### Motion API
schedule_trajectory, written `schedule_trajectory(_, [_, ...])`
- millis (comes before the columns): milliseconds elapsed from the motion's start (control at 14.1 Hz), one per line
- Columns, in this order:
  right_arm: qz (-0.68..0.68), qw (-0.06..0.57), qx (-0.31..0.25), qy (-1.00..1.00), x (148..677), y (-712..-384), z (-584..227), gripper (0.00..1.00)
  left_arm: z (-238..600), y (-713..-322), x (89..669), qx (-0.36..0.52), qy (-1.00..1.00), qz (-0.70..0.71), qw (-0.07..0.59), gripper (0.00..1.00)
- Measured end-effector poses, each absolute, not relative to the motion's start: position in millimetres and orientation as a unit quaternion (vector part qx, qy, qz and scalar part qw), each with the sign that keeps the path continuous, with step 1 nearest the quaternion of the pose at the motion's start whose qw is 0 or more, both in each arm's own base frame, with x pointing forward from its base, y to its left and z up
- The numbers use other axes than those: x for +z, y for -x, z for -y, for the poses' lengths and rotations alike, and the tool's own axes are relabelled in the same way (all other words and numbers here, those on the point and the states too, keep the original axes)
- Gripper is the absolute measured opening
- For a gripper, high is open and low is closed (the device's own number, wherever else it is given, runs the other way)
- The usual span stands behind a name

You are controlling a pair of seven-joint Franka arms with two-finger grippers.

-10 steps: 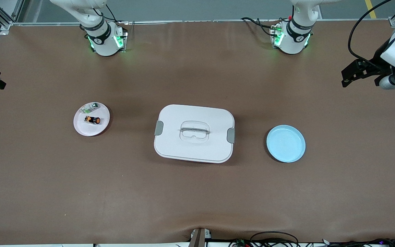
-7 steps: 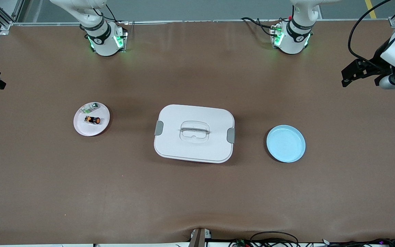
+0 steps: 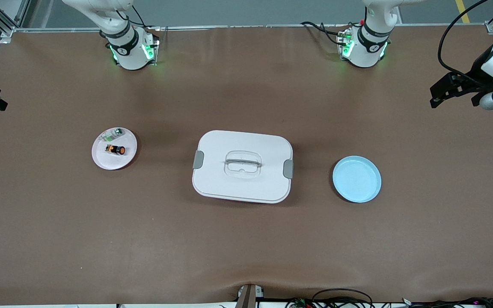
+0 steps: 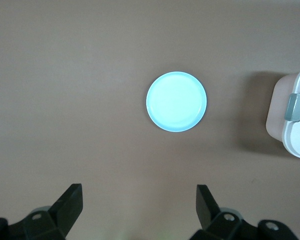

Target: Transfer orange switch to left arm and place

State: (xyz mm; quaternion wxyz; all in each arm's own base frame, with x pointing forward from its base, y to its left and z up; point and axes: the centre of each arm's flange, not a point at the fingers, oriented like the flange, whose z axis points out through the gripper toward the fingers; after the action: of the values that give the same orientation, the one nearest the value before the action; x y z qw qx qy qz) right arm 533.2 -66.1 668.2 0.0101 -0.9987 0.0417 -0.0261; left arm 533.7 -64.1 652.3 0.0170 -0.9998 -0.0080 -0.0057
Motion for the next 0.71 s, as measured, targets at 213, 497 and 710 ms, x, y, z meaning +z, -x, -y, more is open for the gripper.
schedule_trajectory(213, [-0.042,0.011,-0.021,0.999,667,-532,66,1.0,66,-532,649,0.005,1.0,0.006,0.018,1.0])
schedule_trajectory(497, [-0.039,0.012,-0.003,0.999,660,-532,63,1.0,68,-535,641,0.015,1.0,0.004,0.018,1.0])
schedule_trajectory(710, [-0.038,0.013,0.006,0.999,653,-536,62,1.0,68,-534,642,0.018,1.0,0.003,0.019,1.0])
